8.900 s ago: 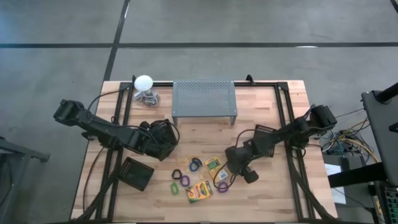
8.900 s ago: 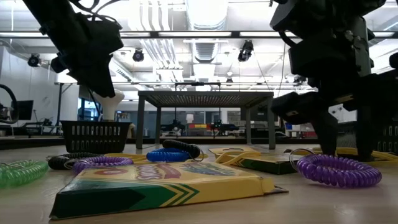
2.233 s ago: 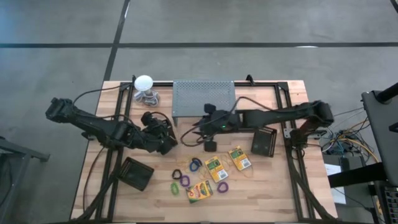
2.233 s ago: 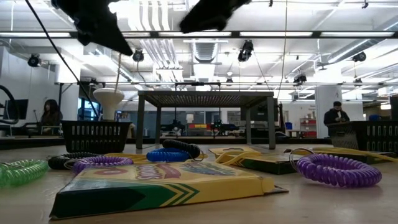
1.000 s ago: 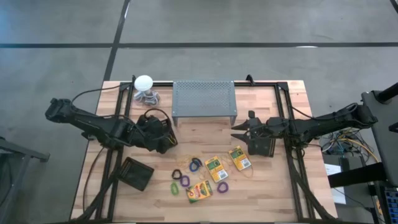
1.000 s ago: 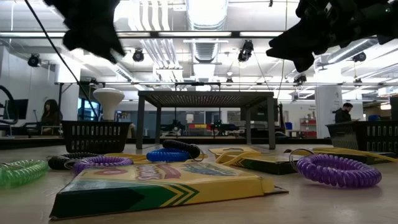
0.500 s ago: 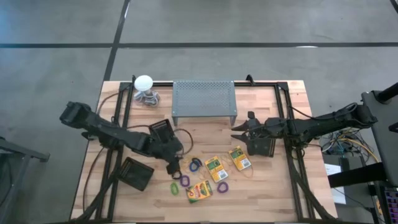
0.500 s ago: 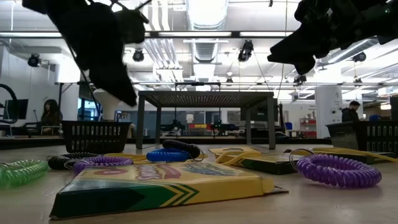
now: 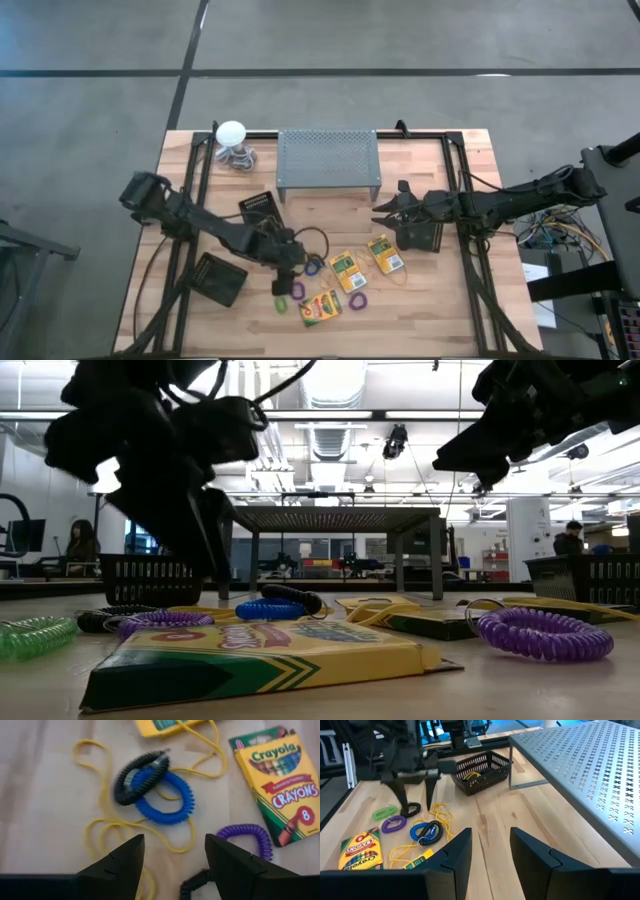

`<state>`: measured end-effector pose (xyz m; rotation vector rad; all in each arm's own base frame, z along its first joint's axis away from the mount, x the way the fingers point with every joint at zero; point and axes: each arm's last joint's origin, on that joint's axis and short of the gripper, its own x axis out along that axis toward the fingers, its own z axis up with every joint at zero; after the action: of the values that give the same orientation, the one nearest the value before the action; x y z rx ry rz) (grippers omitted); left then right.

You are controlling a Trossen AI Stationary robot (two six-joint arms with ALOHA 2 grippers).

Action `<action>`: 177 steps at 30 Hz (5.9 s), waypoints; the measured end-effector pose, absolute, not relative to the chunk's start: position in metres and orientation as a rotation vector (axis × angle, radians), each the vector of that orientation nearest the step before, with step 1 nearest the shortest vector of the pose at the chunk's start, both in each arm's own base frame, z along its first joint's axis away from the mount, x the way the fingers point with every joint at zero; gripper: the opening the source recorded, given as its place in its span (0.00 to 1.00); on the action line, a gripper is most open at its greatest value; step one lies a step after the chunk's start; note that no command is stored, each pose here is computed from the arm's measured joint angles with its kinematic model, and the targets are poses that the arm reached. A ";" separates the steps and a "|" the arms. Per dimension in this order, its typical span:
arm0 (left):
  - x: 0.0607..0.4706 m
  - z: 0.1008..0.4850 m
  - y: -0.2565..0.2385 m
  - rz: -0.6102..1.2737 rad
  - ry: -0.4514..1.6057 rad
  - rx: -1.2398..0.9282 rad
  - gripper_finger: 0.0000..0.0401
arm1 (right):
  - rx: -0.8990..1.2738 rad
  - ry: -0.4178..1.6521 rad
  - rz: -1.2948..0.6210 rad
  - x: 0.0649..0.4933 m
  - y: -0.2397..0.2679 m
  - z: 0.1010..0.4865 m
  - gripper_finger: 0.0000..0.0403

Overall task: Pick & Place Office Desk Supplies
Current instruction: Put the yellow rubber band into the top left black bin

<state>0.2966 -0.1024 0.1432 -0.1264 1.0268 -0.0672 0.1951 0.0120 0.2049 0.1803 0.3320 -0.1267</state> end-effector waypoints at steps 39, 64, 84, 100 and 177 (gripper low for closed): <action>0.307 0.109 -0.124 -0.051 1.028 0.012 0.22 | 0.177 0.353 -0.130 0.197 0.012 0.201 0.29; 0.306 0.108 -0.127 -0.077 1.042 -0.031 0.24 | 0.174 0.367 -0.137 0.195 0.012 0.197 0.28; 0.308 0.115 -0.127 -0.085 1.026 0.027 0.01 | 0.174 0.366 -0.138 0.195 0.012 0.197 0.27; 0.289 0.195 -0.111 0.105 0.775 0.120 0.00 | 0.174 0.367 -0.138 0.195 0.012 0.196 0.25; 0.205 0.234 -0.066 0.581 0.736 0.008 0.36 | 0.179 0.385 -0.143 0.192 0.011 0.190 0.25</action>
<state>0.2054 -0.0658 0.2336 0.0078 0.7362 0.5812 0.1924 0.0114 0.1900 0.1786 0.3855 -0.1426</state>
